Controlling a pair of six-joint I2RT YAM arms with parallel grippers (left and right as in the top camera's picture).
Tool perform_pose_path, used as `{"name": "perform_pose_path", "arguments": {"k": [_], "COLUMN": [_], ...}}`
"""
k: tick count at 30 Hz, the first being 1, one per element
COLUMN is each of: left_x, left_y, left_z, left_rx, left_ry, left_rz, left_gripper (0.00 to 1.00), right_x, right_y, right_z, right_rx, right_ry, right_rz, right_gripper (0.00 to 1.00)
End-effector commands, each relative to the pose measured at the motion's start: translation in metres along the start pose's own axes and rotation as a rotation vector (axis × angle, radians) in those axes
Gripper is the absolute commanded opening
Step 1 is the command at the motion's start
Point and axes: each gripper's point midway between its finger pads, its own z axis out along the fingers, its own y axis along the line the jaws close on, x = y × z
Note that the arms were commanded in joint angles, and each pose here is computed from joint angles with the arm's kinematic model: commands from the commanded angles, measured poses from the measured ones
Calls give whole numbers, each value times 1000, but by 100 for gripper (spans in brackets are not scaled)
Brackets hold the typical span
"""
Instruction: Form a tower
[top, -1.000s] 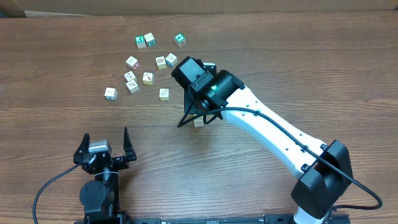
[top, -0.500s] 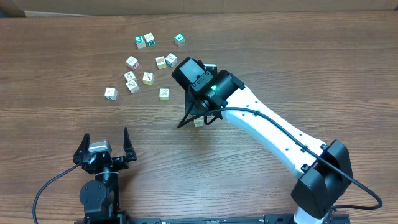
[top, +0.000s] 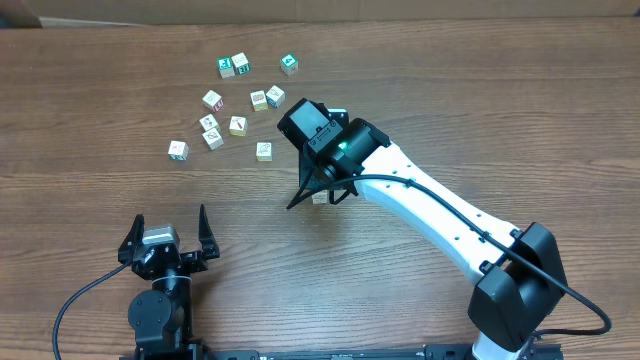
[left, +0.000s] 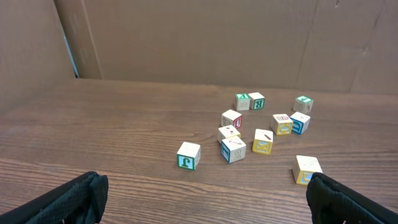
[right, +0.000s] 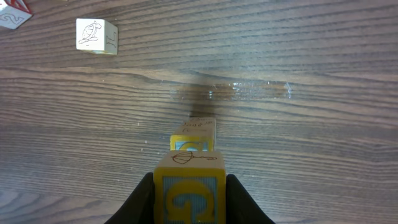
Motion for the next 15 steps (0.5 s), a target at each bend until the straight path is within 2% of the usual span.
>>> {"name": "perform_pose_path", "arguments": {"k": [1, 15], "left_x": [-1, -1], "left_y": [-1, -1], "left_z": [0, 0], "left_rx": [3, 3], "left_ry": [-9, -9], "left_rz": [22, 22], "left_gripper": [100, 100], "right_x": [-2, 1], "right_y": [-2, -2], "right_z": [1, 9], "right_rx": [6, 5], "right_ry": [-10, -12], "right_rz": [-20, -20], "right_gripper": [8, 10]}}
